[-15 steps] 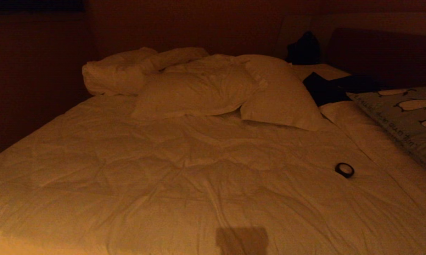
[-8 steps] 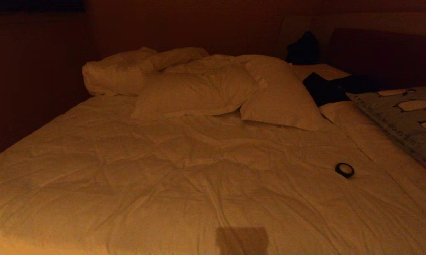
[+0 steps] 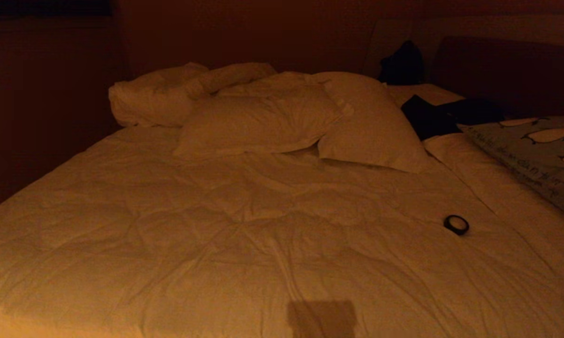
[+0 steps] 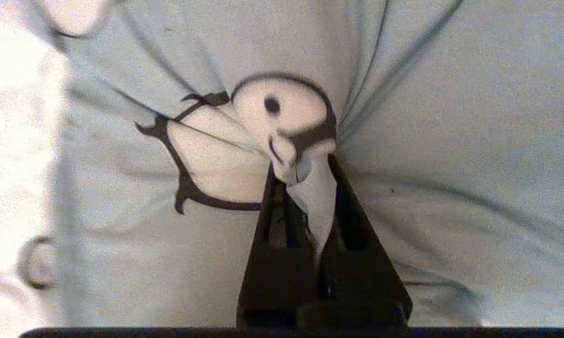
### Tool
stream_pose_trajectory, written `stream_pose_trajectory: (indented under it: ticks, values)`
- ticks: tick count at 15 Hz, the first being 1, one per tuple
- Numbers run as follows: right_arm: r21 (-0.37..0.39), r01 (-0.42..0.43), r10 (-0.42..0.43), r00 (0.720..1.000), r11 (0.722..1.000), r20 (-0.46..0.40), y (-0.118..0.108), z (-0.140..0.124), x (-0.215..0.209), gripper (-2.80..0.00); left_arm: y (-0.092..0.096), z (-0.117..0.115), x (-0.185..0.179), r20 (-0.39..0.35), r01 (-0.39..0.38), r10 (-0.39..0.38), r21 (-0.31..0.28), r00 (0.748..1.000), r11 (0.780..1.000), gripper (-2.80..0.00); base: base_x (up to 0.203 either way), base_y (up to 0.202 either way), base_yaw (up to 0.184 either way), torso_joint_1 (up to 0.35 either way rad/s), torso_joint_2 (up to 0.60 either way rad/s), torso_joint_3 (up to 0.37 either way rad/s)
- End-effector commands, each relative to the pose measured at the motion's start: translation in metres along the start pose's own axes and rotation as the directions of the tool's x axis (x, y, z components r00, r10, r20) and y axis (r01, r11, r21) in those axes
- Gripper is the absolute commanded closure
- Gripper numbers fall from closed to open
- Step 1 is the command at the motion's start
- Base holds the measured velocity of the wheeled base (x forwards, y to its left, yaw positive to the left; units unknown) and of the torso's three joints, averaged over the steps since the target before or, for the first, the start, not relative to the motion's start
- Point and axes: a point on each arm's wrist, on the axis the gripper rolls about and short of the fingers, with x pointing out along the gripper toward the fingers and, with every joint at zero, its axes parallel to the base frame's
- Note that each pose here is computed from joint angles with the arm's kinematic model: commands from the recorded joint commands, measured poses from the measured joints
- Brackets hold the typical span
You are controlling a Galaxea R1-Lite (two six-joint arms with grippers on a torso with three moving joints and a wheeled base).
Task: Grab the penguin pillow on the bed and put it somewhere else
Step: Pick up the pillow
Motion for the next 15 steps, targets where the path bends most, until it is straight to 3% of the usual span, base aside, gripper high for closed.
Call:
stream_pose_trajectory:
  ticks: [1, 9, 12, 15]
  values:
    - [0.039, -0.036, 0.032, 0.996, 0.999, 0.083, 0.023, 0.026, -0.032, 0.00, 0.000, -0.001, 0.000, -0.003, 0.000, 0.000, 0.000, 1.000, 1.000, 0.00, 0.000, 0.000, 0.000, 0.000, 0.00, 0.000]
    - [0.085, -0.235, 0.219, 0.961, 0.968, 0.168, 0.095, 0.062, -0.102, 0.00, 0.000, -0.001, 0.000, -0.003, 0.000, 0.000, 0.000, 1.000, 1.000, 0.00, 0.000, 0.000, 0.000, 0.000, 0.00, 0.000]
    - [0.087, -0.348, 0.326, 0.924, 0.934, 0.198, 0.125, 0.067, -0.135, 0.00, 0.000, -0.001, 0.000, -0.003, -0.002, 0.002, 0.000, 1.000, 1.000, 0.00, 0.000, 0.000, 0.000, 0.000, 0.00, 0.000]
    - [0.064, -0.462, 0.446, 0.879, 0.885, 0.167, 0.162, 0.052, -0.158, 0.00, 0.000, -0.001, 0.000, -0.003, 0.000, 0.000, 0.000, 1.000, 1.000, 0.00, 0.000, 0.000, 0.000, 0.000, 0.00, 0.000]
